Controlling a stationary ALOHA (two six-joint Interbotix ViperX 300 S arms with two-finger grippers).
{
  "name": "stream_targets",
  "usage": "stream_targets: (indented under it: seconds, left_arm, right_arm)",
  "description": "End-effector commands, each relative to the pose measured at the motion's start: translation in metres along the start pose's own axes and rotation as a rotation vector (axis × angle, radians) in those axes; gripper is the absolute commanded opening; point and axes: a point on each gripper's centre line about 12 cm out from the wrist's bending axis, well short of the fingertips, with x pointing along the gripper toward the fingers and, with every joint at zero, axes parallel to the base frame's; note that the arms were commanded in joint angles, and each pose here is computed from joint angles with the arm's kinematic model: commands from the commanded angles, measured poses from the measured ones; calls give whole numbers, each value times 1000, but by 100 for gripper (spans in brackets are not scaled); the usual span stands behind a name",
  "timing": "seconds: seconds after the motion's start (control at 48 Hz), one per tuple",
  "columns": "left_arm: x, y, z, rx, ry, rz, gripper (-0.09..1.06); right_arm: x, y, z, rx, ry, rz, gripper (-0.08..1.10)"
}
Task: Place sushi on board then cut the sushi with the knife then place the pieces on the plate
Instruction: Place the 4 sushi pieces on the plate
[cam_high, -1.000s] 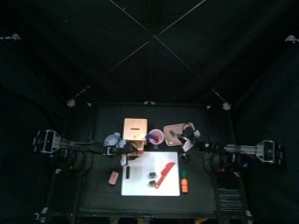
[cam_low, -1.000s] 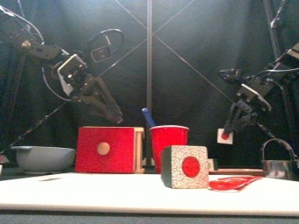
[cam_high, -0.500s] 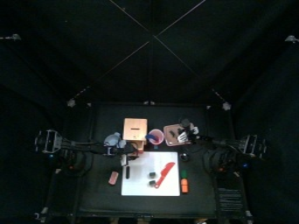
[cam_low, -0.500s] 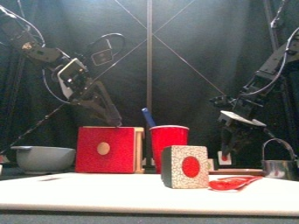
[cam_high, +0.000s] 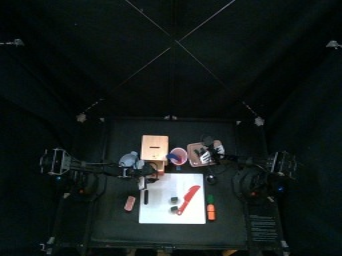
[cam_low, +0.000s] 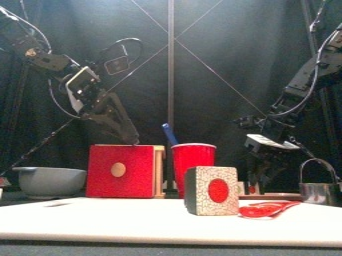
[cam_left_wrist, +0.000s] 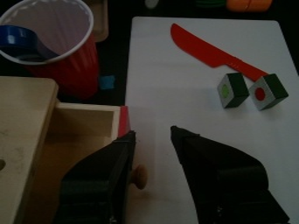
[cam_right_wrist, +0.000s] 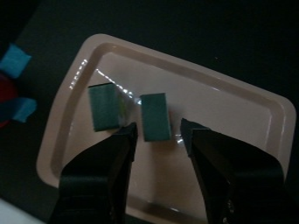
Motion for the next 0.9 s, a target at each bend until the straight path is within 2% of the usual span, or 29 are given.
stream_targets:
  seconds: [0.021,0.125,0.25,0.333,0.5,0.708,0.896]
  left_arm:
    - [0,0,7,0,-23,0,78]
    - [0,0,9,0,-28,0,78]
    - [0,1,11,1,-32,3,78]
    - [1,2,14,2,-40,4,78]
    - [4,1,20,11,-51,2,78]
    - [8,0,19,12,-41,-1,78]
    - [8,0,18,15,-35,-1,78]
  right_arm:
    - [-26,12,7,-5,-69,57,81]
    - [-48,33,-4,-70,-91,178,81]
    - [-72,80,-28,-270,-97,429,81]
    - [-79,107,-42,-404,-84,551,81]
    - [-77,155,-46,-477,-45,656,81]
    - [-66,203,-46,-562,-36,733,81]
    - [-58,224,-51,-604,-10,785,81]
